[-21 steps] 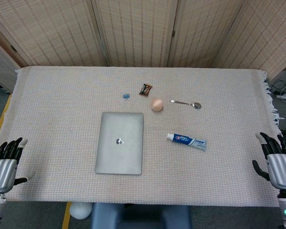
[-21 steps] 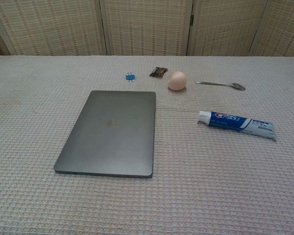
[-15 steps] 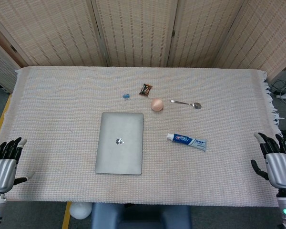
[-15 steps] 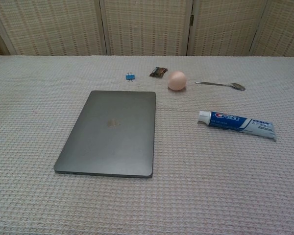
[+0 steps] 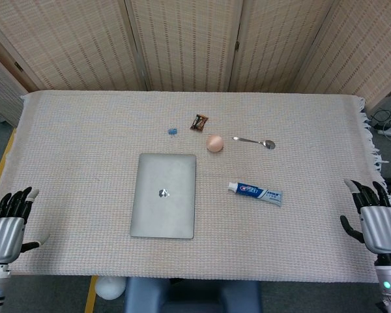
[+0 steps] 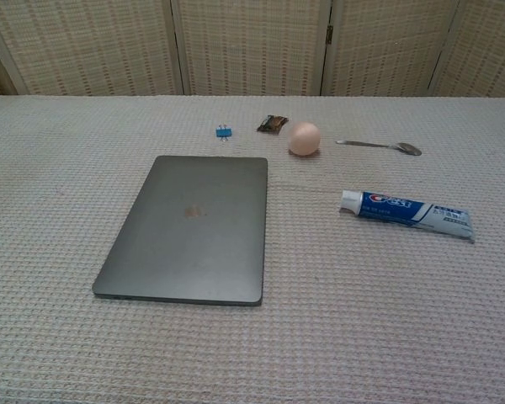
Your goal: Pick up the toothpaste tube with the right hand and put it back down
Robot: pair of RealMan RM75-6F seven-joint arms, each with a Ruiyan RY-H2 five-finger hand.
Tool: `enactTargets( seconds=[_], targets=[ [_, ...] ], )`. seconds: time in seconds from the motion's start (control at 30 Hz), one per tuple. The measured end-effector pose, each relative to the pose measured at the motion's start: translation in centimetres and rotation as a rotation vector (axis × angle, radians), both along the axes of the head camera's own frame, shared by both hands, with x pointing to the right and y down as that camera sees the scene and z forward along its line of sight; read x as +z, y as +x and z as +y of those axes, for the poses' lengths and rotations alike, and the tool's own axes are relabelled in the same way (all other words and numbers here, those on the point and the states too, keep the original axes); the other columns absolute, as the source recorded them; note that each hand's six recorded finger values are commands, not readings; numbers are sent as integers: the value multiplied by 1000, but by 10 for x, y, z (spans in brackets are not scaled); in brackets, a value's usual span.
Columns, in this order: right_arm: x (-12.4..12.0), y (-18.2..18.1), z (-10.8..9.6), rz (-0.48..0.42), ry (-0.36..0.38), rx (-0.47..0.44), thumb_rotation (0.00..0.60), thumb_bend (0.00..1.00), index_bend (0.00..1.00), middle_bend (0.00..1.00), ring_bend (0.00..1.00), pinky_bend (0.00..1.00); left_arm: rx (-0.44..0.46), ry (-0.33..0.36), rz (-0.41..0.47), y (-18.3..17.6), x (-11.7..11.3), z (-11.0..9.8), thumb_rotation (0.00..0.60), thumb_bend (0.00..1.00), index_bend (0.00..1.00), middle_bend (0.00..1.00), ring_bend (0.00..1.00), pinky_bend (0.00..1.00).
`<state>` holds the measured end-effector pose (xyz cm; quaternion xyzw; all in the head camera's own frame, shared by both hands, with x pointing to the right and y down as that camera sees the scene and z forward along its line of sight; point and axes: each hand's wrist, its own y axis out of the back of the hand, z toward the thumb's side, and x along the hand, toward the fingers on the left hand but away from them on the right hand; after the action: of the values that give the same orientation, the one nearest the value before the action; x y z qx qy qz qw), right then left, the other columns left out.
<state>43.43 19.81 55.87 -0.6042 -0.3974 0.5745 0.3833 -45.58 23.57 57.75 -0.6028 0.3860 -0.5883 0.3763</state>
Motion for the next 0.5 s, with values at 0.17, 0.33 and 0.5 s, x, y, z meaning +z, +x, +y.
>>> enactTargets(
  seconds=[0.17,0.33,0.5],
  targets=[
    [6,-8,-6,-13,-23,-11,600,410,60,195,187,99,7,7,7,3,0,-1,600,178,0,67,82,0],
    [21,-23,-18,-23,-70,-44,600,411,109,217,188,107,11,5,15,4,1,-1,600,178,0,67,82,0],
    [42,-51,-36,-70,-117,-88,600,410,141,237,204,145,13,-8,29,5,2,-2,600,178,0,67,82,0]
  ],
)
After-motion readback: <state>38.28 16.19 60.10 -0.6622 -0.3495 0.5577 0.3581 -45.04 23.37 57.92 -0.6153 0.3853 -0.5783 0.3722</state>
